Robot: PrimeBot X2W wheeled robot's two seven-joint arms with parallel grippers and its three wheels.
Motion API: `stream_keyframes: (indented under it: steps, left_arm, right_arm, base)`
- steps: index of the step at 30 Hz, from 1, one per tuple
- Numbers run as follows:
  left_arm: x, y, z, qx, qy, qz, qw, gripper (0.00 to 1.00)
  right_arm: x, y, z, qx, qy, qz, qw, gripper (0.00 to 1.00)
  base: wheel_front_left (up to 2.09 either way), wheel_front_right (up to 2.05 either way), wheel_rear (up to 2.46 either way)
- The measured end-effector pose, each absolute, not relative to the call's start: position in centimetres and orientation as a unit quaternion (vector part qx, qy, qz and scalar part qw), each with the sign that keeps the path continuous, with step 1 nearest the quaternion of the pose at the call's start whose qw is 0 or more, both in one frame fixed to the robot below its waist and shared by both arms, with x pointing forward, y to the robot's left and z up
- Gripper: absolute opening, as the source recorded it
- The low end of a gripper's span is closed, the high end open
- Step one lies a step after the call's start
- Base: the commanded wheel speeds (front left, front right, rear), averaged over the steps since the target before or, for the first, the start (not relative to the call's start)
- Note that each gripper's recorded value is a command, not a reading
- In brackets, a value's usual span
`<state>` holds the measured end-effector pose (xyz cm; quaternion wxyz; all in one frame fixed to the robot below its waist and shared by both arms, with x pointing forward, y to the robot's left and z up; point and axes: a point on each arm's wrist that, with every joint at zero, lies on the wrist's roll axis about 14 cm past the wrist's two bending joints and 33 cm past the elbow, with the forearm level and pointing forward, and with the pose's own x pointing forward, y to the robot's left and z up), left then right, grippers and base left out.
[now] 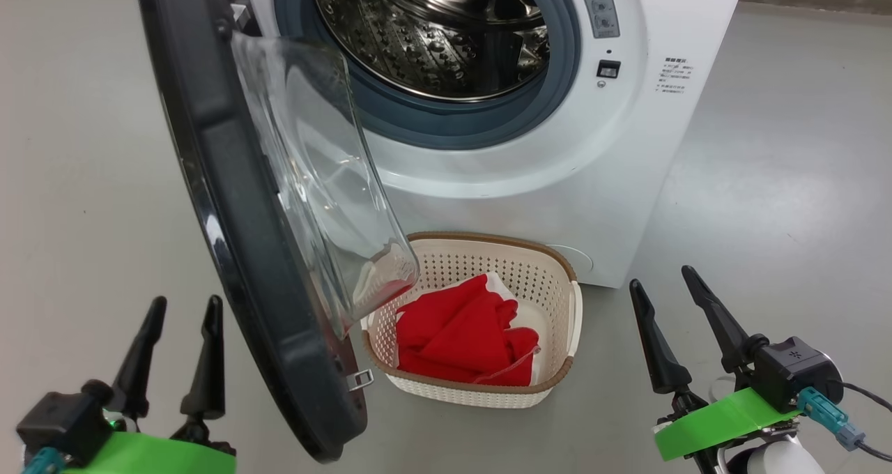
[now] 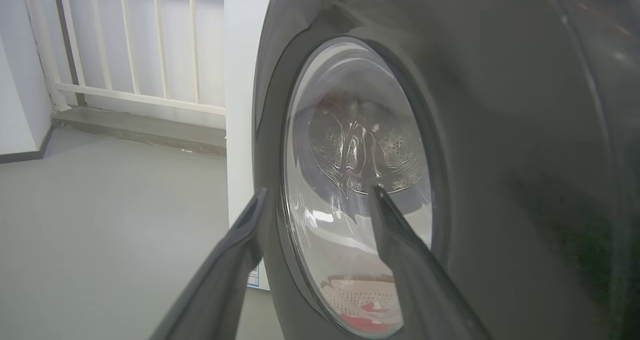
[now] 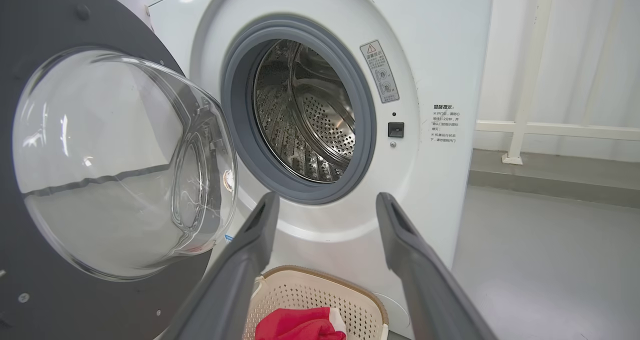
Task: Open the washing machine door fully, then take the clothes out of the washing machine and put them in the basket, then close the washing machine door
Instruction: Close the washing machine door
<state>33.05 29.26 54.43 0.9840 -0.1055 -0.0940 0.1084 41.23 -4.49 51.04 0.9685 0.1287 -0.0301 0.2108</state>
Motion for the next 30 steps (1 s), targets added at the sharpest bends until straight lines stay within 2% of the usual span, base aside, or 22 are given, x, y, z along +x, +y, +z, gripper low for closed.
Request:
stream_keyframes:
  steps: [30]
  left_arm:
    - [32.6,28.7,53.1,-0.081,-0.075,0.115,0.987,1.0]
  right_arm:
    - [41.3,-4.4,50.9,0.129,-0.028,0.211,0.968,1.0]
  base:
    - [0.0,0.0,0.0]
